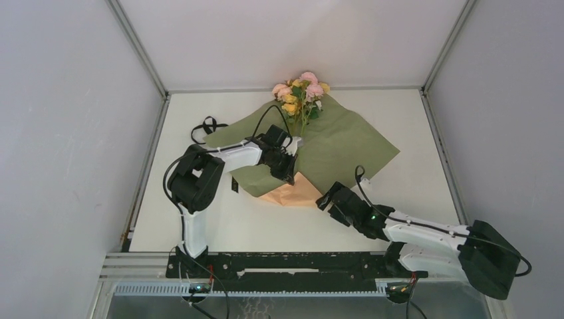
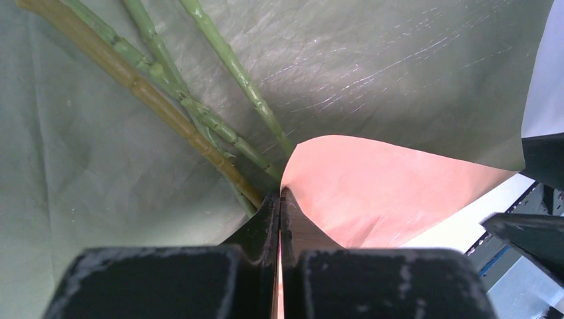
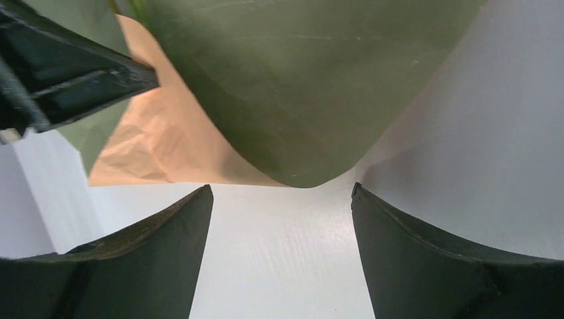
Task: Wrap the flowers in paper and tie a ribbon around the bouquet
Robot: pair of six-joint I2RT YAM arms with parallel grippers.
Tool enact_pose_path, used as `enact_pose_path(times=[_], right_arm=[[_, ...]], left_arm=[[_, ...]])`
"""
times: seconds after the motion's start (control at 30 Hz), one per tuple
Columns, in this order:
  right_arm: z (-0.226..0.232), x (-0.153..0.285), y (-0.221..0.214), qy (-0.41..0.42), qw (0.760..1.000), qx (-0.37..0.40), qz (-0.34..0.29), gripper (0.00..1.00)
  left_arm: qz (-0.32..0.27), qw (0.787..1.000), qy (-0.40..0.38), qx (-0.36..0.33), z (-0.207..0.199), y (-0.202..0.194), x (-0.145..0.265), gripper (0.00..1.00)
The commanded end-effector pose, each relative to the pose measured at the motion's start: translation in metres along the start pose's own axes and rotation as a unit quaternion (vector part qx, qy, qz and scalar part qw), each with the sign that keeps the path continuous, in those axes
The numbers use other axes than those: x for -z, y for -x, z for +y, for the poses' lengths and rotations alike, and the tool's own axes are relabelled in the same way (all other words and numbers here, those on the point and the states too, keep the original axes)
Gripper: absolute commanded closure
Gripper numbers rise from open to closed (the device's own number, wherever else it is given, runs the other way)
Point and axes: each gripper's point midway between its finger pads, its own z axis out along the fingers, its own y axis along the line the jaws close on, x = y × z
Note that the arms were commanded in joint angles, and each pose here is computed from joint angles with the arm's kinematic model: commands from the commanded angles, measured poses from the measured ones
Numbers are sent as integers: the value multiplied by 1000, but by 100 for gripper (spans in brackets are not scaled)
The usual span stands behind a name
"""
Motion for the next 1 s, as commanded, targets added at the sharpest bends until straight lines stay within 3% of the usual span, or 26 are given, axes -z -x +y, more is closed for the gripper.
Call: enact_pose_path(times=[0.0, 0.2, 0.37, 0.5, 0.63, 0.8, 0.87, 0.97], right_arm=[[11, -6, -10, -8, 999, -45, 16, 15], [9, -18, -21, -30, 995, -89, 15, 16], [-5, -29, -10, -68, 995, -77, -17, 21], [-20, -35, -1, -94, 993, -49, -46, 36], [-26, -38, 5, -112, 992, -15, -59, 62], [-25, -37, 16, -125, 989, 33, -78, 83], [-24, -35, 22, -127, 987, 51, -85, 100], [-17, -31, 29, -135, 980, 112, -90, 100]], left_arm=[[-3, 1000, 9, 6, 7, -3, -4, 100], [-5, 1000, 6, 5, 5, -2, -3, 100], [-5, 1000, 5, 3, 5, -2, -2, 100], [-7, 1000, 3, 2, 3, 0, -1, 100], [-9, 1000, -2, -1, 1, 1, 0, 100], [-12, 1000, -4, -1, 0, 5, 0, 100], [-13, 1000, -3, 0, 0, 7, -1, 100], [-12, 1000, 0, 2, 2, 8, -3, 100]])
